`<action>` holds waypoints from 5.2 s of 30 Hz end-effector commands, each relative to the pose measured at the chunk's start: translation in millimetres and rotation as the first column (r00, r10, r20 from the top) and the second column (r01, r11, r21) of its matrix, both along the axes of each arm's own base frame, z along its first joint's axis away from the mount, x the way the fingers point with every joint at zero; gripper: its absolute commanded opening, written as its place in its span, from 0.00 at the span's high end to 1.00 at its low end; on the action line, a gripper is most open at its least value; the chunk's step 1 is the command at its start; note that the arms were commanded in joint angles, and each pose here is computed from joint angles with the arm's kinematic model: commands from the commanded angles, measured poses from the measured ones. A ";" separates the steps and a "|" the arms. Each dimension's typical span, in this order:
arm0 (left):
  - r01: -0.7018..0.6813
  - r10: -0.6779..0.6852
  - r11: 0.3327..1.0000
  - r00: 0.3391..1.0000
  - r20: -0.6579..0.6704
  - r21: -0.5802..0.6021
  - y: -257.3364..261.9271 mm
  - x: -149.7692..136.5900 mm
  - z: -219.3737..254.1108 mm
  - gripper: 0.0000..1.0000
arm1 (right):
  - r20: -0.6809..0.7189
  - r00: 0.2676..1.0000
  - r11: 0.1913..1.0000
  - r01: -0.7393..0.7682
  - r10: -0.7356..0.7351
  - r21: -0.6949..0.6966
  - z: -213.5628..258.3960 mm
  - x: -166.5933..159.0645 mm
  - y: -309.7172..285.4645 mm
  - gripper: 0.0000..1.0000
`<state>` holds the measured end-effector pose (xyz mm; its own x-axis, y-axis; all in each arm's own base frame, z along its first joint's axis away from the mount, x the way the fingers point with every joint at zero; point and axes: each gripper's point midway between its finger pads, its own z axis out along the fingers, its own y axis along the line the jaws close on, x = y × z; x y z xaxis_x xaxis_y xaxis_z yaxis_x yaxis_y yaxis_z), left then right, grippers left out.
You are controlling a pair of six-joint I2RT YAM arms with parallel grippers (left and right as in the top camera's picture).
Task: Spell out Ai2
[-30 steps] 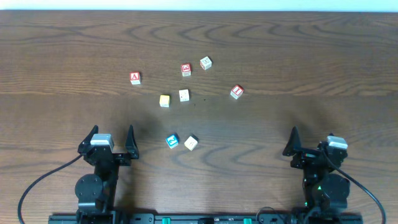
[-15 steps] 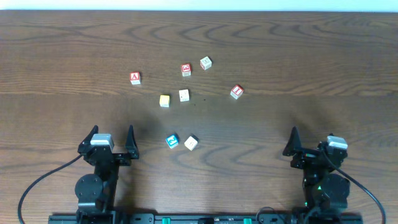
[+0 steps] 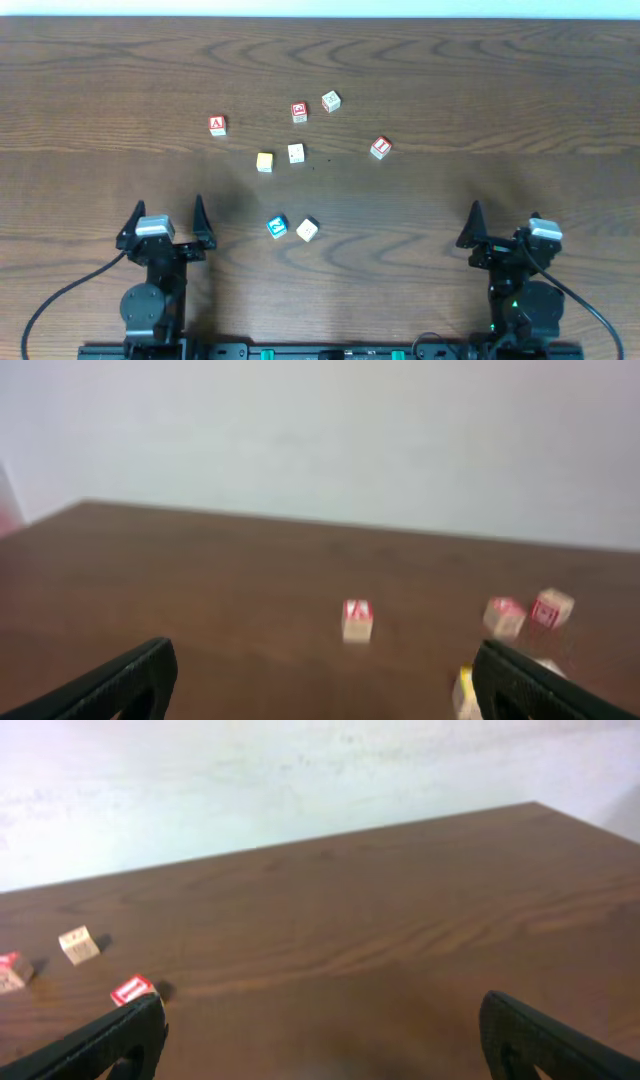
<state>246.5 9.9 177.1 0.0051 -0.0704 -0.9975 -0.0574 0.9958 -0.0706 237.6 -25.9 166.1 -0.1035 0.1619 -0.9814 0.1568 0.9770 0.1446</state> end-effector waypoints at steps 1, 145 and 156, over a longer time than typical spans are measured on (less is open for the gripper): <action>0.057 -0.056 0.998 0.996 0.068 -0.007 -9.3 -4.0 28.1 0.05 | 0.041 0.999 1.000 0.023 -0.023 0.016 14.6 -2.3 -4.1 0.01; -0.032 -0.124 0.991 0.209 -0.970 -0.133 -19.2 138.2 8.4 0.05 | -0.902 0.369 0.970 -0.172 0.226 0.173 -143.5 165.6 265.7 0.76; -0.031 -0.123 0.991 0.211 -0.970 -0.132 -18.9 138.7 8.6 0.05 | -0.895 0.371 0.965 -0.178 0.246 0.191 -148.1 164.6 277.2 0.77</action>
